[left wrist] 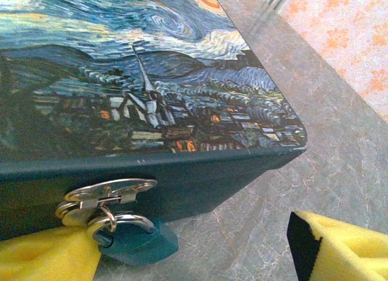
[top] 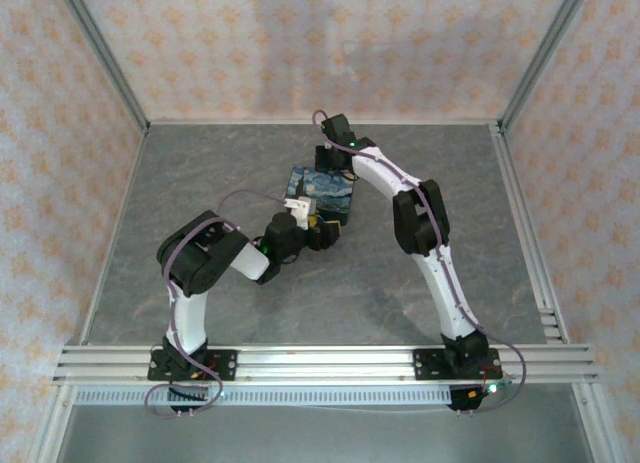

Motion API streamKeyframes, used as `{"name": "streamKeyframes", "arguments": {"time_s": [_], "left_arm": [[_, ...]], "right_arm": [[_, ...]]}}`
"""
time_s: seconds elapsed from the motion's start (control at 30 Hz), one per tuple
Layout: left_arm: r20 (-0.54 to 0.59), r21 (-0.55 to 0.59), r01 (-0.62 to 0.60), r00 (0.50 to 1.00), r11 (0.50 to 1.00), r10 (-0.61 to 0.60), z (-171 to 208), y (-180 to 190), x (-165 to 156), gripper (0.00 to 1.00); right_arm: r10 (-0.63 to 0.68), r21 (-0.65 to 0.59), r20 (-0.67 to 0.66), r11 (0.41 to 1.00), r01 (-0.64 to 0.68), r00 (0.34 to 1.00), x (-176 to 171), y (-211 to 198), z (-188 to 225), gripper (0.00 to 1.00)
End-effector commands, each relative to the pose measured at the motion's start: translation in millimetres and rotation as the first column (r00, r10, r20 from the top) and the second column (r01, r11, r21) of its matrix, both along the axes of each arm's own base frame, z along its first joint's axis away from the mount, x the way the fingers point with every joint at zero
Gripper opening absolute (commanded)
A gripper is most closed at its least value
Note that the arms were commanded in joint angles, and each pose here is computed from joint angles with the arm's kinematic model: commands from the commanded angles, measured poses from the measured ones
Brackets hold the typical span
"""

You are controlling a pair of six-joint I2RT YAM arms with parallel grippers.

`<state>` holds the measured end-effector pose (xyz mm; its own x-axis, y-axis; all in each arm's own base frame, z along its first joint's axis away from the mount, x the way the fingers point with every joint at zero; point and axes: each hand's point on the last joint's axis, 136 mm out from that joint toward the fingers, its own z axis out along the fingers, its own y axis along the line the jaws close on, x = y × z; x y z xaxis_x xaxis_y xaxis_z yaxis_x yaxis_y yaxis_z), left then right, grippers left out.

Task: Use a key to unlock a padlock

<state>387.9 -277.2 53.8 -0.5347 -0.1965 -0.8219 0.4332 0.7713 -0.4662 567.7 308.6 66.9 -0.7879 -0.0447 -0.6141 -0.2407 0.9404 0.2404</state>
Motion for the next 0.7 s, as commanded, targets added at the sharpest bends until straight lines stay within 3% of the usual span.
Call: {"name": "streamKeyframes", "arguments": {"time_s": [0.0, 0.17, 0.37, 0.57, 0.67], "left_arm": [[0.001, -0.015, -0.018, 1.000, 1.000, 0.018, -1.7, 0.9, 10.2, 0.83], [0.006, -0.067, 0.031, 1.000, 0.997, -0.030, 4.7, -4.2, 6.8, 0.59], [0.031, -0.098, 0.052, 0.998, 0.994, -0.049, 15.3, -0.1, -3.7, 0.66], [0.029, -0.126, 0.075, 0.997, 0.989, -0.072, 20.3, -1.0, -8.2, 0.61], [0.026, -0.126, 0.073, 0.997, 0.989, -0.071, 19.3, -0.8, -8.4, 0.62]], "right_arm": [[0.038, -0.034, -0.059, 0.999, -0.040, 0.998, -21.9, 3.3, -8.8, 0.00], [0.037, -0.036, -0.054, 0.999, -0.039, 0.998, -22.9, 3.0, -5.9, 0.00], [0.041, -0.041, -0.051, 0.998, -0.043, 0.998, -24.8, 3.4, -4.2, 0.00], [0.039, -0.041, -0.050, 0.998, -0.041, 0.998, -25.1, 3.8, -3.5, 0.00], [0.038, -0.045, -0.048, 0.998, -0.040, 0.998, -25.1, 3.7, -3.2, 0.00]]}}
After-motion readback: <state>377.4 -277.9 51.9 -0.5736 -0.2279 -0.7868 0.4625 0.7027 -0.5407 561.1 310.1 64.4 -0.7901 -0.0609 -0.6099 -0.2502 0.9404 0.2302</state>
